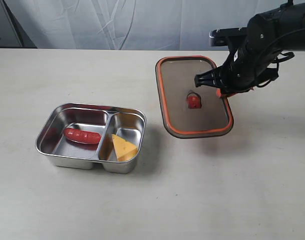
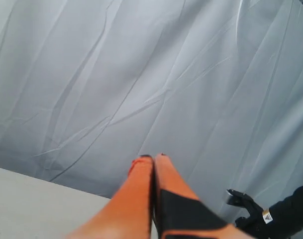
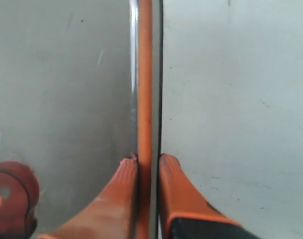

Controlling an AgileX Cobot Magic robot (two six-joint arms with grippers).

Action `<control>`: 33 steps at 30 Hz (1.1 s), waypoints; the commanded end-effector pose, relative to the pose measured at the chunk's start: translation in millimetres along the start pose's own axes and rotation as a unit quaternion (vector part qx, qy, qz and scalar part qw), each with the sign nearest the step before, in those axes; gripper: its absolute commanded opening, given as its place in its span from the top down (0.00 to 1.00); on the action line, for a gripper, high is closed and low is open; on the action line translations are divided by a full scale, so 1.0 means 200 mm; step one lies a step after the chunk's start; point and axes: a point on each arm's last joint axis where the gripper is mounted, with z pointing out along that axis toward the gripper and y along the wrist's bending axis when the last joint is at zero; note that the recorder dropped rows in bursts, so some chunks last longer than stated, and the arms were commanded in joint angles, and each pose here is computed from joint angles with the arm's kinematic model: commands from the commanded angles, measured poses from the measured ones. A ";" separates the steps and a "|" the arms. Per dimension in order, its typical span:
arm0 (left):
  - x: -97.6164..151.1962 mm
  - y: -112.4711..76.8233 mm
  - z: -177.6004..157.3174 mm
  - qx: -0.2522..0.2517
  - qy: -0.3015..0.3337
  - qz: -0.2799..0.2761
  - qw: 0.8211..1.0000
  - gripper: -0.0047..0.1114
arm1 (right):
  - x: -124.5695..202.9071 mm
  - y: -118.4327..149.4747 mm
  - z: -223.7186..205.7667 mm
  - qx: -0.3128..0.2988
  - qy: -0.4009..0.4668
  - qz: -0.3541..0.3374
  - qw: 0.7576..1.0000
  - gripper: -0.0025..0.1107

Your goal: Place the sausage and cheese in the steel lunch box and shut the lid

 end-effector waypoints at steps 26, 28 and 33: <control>-0.53 0.06 0.81 -0.192 0.165 0.366 0.896 0.96 | -0.06 0.02 -0.32 -0.033 -0.086 -0.053 0.994 0.98; -0.51 0.13 0.81 -0.271 0.239 0.265 0.894 0.96 | -0.06 0.02 -0.32 -0.034 -0.086 -0.052 0.994 0.98; -0.24 0.21 0.77 -0.341 0.475 0.052 0.809 0.96 | -0.06 0.02 -0.32 -0.040 -0.085 -0.045 0.995 0.98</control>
